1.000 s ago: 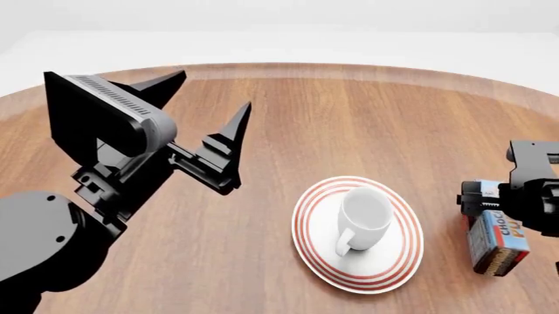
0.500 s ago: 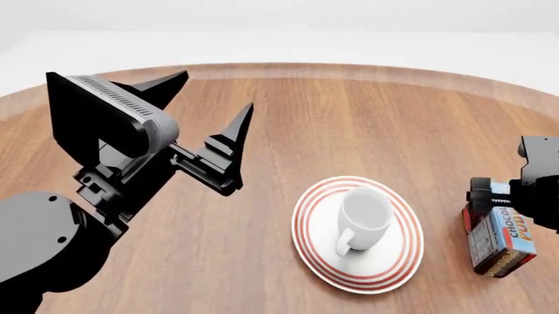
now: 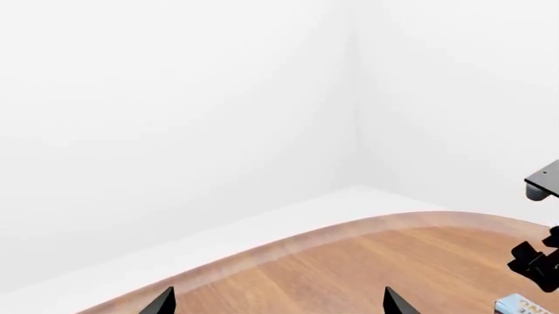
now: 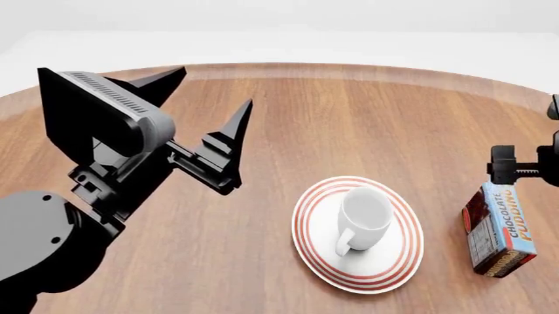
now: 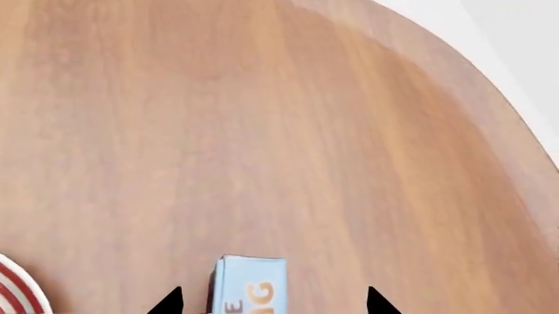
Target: Pick up the white mug and put it on the plate, and put the chocolate pudding to the right of the plate.
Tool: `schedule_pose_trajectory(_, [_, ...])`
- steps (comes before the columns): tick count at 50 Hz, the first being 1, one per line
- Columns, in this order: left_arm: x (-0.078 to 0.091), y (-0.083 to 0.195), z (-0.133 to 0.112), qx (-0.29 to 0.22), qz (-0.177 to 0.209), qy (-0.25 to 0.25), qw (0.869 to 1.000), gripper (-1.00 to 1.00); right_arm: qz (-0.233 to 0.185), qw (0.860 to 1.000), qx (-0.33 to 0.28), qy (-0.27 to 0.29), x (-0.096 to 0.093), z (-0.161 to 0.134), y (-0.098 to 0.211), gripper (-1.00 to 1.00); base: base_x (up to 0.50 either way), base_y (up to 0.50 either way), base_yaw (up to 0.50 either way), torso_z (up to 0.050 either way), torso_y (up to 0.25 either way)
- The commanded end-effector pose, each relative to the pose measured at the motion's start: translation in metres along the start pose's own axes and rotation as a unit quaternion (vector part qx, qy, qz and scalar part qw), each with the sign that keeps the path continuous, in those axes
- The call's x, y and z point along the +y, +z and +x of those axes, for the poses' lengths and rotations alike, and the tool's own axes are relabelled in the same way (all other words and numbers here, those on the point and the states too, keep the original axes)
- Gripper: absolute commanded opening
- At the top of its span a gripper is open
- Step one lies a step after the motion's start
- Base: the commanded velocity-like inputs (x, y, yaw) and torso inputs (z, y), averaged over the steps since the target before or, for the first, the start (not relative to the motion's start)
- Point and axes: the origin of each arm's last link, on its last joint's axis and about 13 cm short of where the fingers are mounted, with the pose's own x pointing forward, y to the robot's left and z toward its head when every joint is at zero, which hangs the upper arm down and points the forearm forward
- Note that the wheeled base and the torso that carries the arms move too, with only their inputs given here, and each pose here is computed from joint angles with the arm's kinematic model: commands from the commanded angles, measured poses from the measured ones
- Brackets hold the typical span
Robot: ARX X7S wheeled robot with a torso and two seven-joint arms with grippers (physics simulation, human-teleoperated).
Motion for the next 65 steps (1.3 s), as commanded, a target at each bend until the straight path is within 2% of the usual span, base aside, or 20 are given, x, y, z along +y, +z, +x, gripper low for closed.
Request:
schedule_pose_trajectory(1, [0.001,0.001,0.000,-0.001,0.001,0.001,1.000,1.00,-0.025,0.999,-0.038,0.019,0.001,-0.026,0.011,1.00,0.00,0.00,0.00,0.000,0.000])
schedule_pose_trajectory(8, [0.000,0.002,-0.001,-0.001,0.002,0.000,1.000,1.00,-0.040,0.996,-0.071,0.032,-0.002,-0.048,0.013,1.00,0.00,0.00,0.00,0.000,0.000])
schedule_pose_trajectory(15, [-0.001,0.003,-0.002,-0.003,0.002,0.001,1.000,1.00,-0.073,0.988,-0.129,0.042,-0.006,-0.088,0.013,1.00,0.00,0.00,0.00,0.000,0.000])
schedule_pose_trajectory(21, [0.000,0.005,-0.003,-0.005,0.003,0.003,1.000,1.00,-0.093,0.976,-0.190,0.060,0.001,-0.122,0.010,1.00,0.00,0.00,0.00,0.000,0.000])
schedule_pose_trajectory(24, [0.000,0.005,-0.004,-0.005,0.003,0.004,1.000,1.00,-0.089,0.972,-0.206,0.067,0.003,-0.130,0.008,1.00,0.00,0.00,0.00,0.000,0.000])
schedule_pose_trajectory(25, [0.000,0.006,-0.004,-0.006,0.003,0.004,1.000,1.00,-0.103,0.968,-0.218,0.073,0.007,-0.135,0.006,1.00,0.00,0.00,0.00,0.000,0.000])
schedule_pose_trajectory(28, [0.000,0.006,-0.004,-0.007,0.003,0.004,1.000,1.00,-0.104,0.962,-0.241,0.077,0.011,-0.148,0.004,1.00,0.00,0.00,0.00,0.000,0.000])
schedule_pose_trajectory(33, [0.000,0.006,-0.006,-0.009,-0.002,0.008,1.000,1.00,-0.075,0.950,-0.292,0.084,0.019,-0.169,-0.003,1.00,0.00,0.00,0.00,0.000,0.000])
schedule_pose_trajectory(38, [0.000,0.009,-0.010,-0.015,-0.001,0.009,1.000,1.00,-0.050,0.941,-0.321,0.097,0.025,-0.182,-0.010,1.00,0.00,0.00,0.00,0.000,0.000])
schedule_pose_trajectory(41, [-0.001,0.012,-0.012,-0.020,0.001,0.011,1.000,1.00,-0.021,0.933,-0.342,0.114,0.031,-0.190,-0.017,1.00,0.00,0.00,0.00,0.000,0.000])
schedule_pose_trajectory(45, [-0.002,0.017,-0.018,-0.032,0.006,0.016,0.999,1.00,-0.010,0.925,-0.359,0.126,0.037,-0.198,-0.027,1.00,0.00,0.00,0.00,0.000,0.000])
schedule_pose_trajectory(50, [-0.002,0.024,-0.023,-0.044,0.010,0.031,0.999,1.00,-0.003,0.918,-0.375,0.130,0.043,-0.202,-0.032,1.00,0.00,0.00,0.00,0.000,0.000])
schedule_pose_trajectory(56, [-0.006,0.034,-0.035,-0.066,0.027,0.055,0.996,1.00,0.028,0.910,-0.388,0.147,0.055,-0.202,-0.042,1.00,0.00,0.00,0.00,0.000,0.000])
schedule_pose_trajectory(60, [-0.007,0.038,-0.043,-0.084,0.042,0.094,0.991,1.00,0.044,0.897,-0.411,0.160,0.063,-0.203,-0.050,1.00,0.00,0.00,0.00,0.000,0.000])
schedule_pose_trajectory(61, [-0.008,0.039,-0.046,-0.087,0.048,0.104,0.990,1.00,0.060,0.889,-0.421,0.169,0.066,-0.204,-0.053,1.00,0.00,0.00,0.00,0.000,0.000])
schedule_pose_trajectory(63, [-0.010,0.040,-0.049,-0.093,0.048,0.111,0.988,1.00,0.064,0.886,-0.426,0.174,0.068,-0.205,-0.056,1.00,0.00,0.00,0.00,0.000,0.000])
schedule_pose_trajectory(65, [-0.013,0.040,-0.055,-0.104,0.047,0.120,0.986,1.00,0.081,0.874,-0.446,0.176,0.072,-0.206,-0.061,1.00,0.00,0.00,0.00,0.000,0.000])
